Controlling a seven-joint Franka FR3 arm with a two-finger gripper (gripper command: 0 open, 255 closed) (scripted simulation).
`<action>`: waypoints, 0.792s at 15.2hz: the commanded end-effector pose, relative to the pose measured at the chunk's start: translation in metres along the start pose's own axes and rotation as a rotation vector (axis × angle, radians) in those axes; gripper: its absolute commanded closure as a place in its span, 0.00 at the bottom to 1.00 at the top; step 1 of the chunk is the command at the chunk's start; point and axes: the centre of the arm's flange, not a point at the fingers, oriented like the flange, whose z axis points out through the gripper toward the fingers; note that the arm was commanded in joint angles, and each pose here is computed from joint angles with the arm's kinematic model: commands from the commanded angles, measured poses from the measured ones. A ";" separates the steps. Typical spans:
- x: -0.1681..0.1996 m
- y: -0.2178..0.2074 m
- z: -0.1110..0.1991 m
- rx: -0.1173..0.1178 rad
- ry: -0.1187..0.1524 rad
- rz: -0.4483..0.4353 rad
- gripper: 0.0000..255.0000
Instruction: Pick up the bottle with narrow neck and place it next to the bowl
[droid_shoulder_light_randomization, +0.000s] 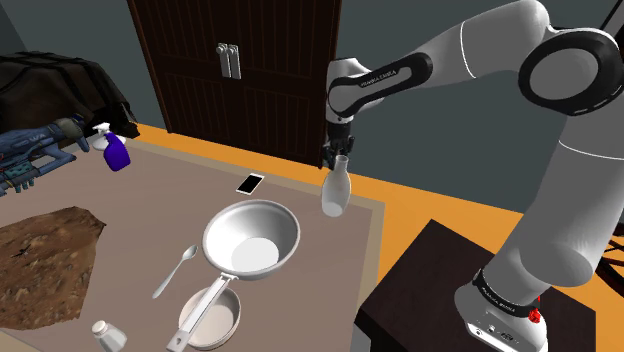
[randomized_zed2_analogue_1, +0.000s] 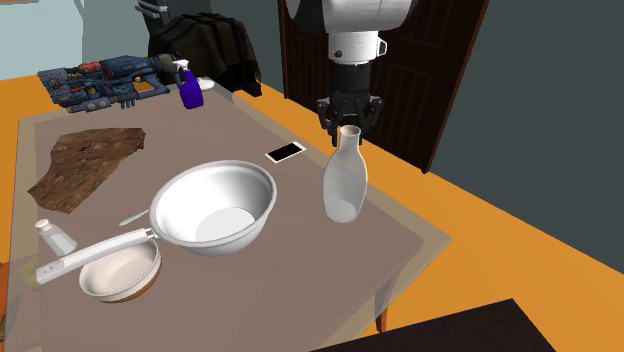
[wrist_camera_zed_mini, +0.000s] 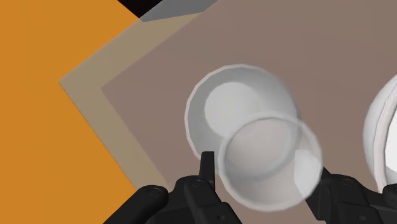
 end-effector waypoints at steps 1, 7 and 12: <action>-0.001 -0.001 -0.011 0.000 0.000 0.000 1.00; -0.005 -0.001 -0.042 0.000 0.000 0.000 1.00; -0.008 -0.001 -0.068 0.000 0.000 0.000 1.00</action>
